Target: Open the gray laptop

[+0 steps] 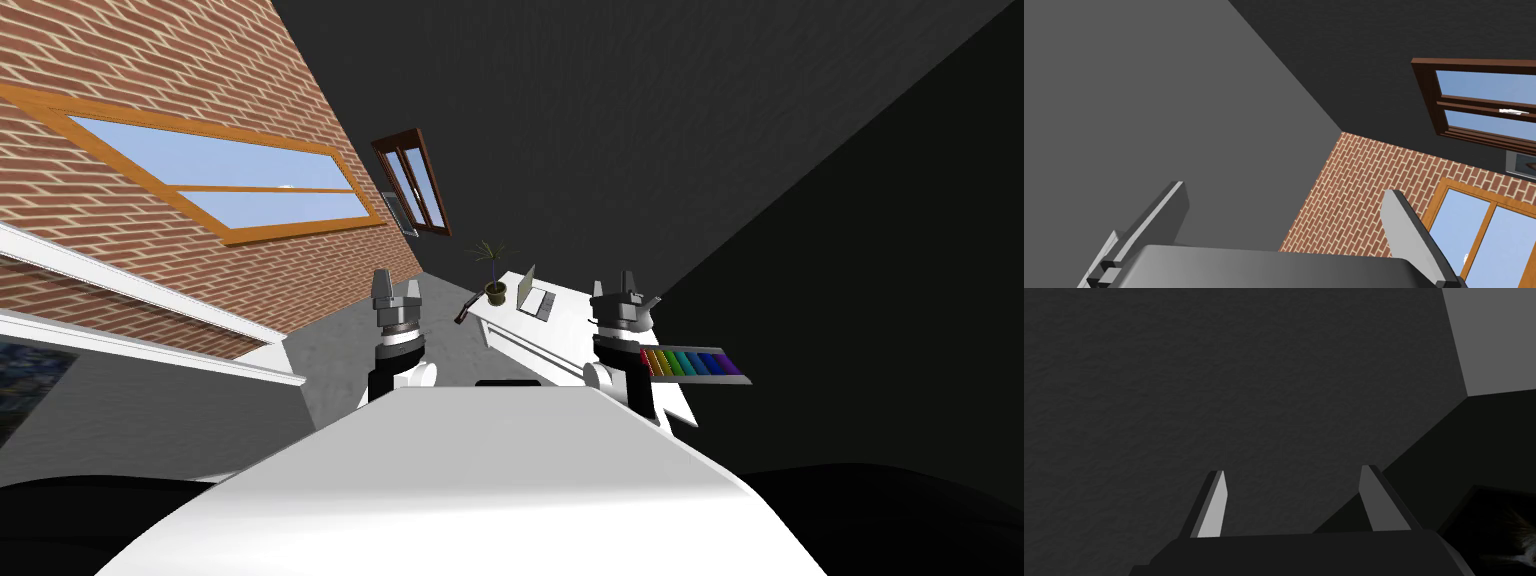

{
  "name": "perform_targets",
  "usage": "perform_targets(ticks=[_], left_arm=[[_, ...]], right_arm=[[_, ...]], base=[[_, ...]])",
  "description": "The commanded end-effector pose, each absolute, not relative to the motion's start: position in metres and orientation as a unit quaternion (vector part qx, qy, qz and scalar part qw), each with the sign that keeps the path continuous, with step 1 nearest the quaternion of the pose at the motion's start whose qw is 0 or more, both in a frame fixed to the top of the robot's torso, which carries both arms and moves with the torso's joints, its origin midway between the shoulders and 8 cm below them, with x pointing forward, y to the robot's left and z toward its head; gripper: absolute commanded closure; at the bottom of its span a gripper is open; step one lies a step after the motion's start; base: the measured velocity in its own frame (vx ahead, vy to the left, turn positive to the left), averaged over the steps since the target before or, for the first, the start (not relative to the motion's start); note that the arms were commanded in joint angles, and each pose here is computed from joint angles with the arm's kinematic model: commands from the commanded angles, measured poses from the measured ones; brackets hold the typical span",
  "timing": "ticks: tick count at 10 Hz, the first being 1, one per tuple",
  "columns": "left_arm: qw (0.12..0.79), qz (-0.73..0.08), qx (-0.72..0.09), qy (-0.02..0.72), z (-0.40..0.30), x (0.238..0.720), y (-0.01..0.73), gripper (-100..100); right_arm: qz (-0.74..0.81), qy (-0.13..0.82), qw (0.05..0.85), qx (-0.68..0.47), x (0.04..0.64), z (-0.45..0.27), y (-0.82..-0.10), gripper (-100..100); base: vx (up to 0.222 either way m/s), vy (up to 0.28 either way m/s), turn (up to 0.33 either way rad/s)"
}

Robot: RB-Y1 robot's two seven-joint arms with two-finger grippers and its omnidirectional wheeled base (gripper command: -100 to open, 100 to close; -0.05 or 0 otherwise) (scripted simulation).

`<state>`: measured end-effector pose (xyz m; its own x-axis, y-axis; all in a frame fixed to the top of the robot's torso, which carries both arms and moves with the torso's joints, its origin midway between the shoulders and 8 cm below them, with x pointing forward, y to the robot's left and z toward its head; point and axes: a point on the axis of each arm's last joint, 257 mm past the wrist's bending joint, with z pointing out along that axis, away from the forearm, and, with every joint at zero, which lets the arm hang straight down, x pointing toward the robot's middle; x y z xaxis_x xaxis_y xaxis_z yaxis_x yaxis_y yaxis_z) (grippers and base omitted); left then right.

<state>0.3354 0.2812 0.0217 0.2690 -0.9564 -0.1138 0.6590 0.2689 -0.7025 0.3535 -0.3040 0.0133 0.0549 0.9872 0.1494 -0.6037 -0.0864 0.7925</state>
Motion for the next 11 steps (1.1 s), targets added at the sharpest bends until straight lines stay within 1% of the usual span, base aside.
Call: perform_targets(ticks=[1,9,10,11], left_arm=[[0.748,-0.540,-0.273,0.273,0.0217,0.3354,0.2812,0],[0.748,-0.540,-0.273,0.273,0.0219,0.3353,0.2812,0],[0.748,-0.540,-0.273,0.273,0.0219,0.3353,0.2812,0],[0.748,-0.540,-0.273,0.273,0.0217,0.3354,0.2812,0]], right_arm=[[0.637,0.259,0.624,0.371,0.3535,0.0133,-0.3040,0],[0.637,0.258,0.625,0.371,0.3534,0.0135,-0.3040,0],[0.624,0.285,0.632,0.362,0.3575,0.0079,-0.3021,-100],[0.615,0.299,0.636,0.358,0.3598,0.0043,-0.3018,-100]], base=[[0.000,0.000,0.000],[0.000,0.000,0.000],[0.027,0.029,0.005],[0.040,0.061,0.004]])
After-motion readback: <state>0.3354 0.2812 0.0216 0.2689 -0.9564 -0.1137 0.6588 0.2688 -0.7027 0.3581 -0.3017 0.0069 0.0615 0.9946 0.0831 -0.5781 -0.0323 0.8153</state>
